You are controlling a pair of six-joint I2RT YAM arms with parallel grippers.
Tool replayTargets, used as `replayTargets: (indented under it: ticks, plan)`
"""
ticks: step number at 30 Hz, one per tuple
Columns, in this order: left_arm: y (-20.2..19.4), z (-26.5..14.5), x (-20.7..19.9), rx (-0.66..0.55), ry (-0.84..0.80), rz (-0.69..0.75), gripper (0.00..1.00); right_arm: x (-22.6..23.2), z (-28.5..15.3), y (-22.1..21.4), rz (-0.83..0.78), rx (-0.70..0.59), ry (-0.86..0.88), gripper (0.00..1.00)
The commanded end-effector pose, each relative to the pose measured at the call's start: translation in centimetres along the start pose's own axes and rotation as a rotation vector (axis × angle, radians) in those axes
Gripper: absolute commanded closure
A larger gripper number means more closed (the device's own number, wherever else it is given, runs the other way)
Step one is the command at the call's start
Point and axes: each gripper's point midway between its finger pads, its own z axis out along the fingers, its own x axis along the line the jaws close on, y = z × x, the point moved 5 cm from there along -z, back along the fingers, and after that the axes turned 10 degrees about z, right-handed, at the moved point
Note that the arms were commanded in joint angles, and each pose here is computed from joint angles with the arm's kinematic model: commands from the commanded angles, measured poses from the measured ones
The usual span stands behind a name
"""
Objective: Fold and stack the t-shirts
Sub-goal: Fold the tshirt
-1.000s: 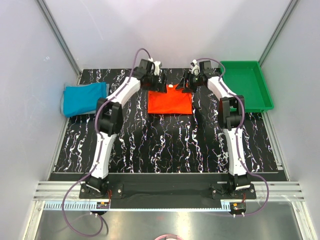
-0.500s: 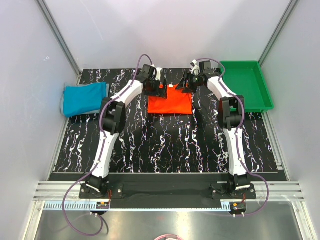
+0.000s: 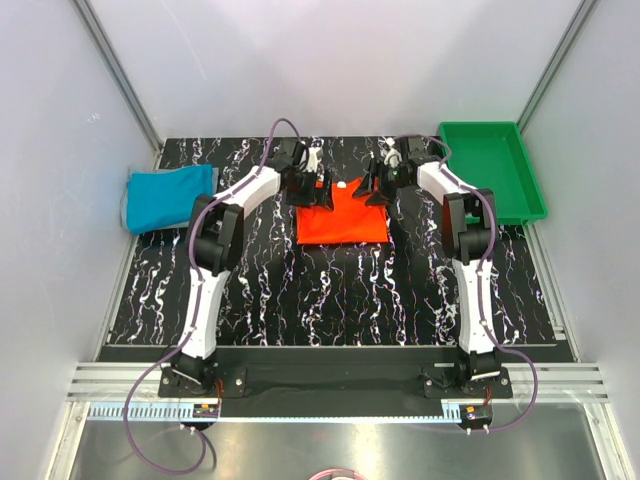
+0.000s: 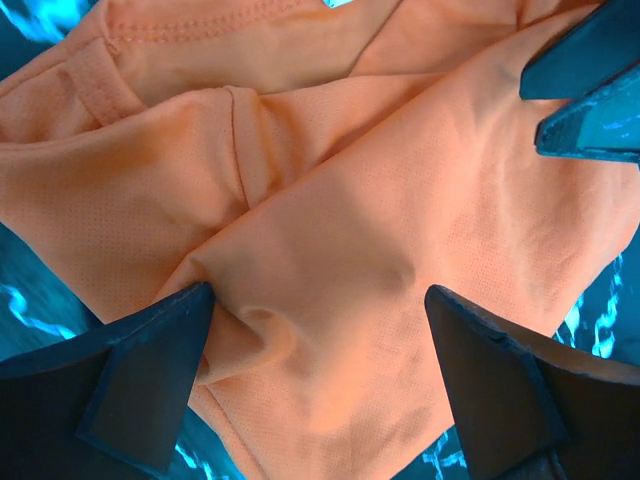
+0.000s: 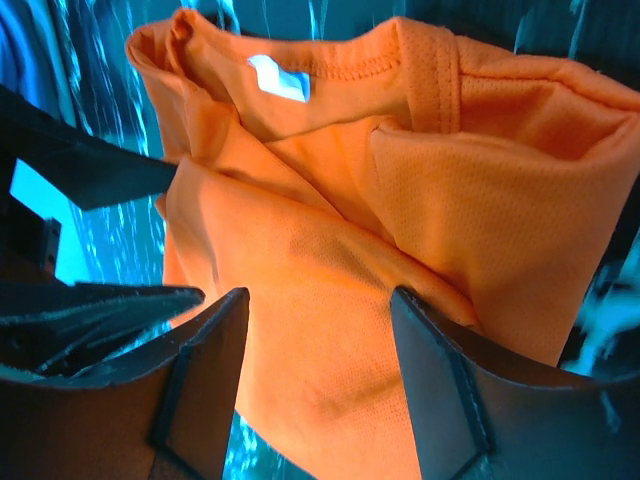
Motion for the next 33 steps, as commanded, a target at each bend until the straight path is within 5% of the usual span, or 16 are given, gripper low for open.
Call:
replayTargets:
  ticks: [1,10,20,33]
  plan:
    - [-3.1,-1.4,-1.2,0.112,-0.025,-0.051,0.04,0.8,-1.3,-3.0,0.032,0.063,-0.033,0.33]
    - [-6.9,-4.1,-3.2,0.168,-0.028,-0.043,0.02,0.2,-3.3,-7.4,0.091,0.142,-0.052,0.33]
    - [-3.5,-10.8,-1.7,0.049,0.074,-0.036,0.01,0.3,-3.3,-7.2,0.081,0.139,-0.049,0.33]
    - [-7.1,-8.5,-0.7,0.161,0.011,-0.129,0.01,0.7,-2.9,-6.2,0.068,0.121,-0.032,0.33]
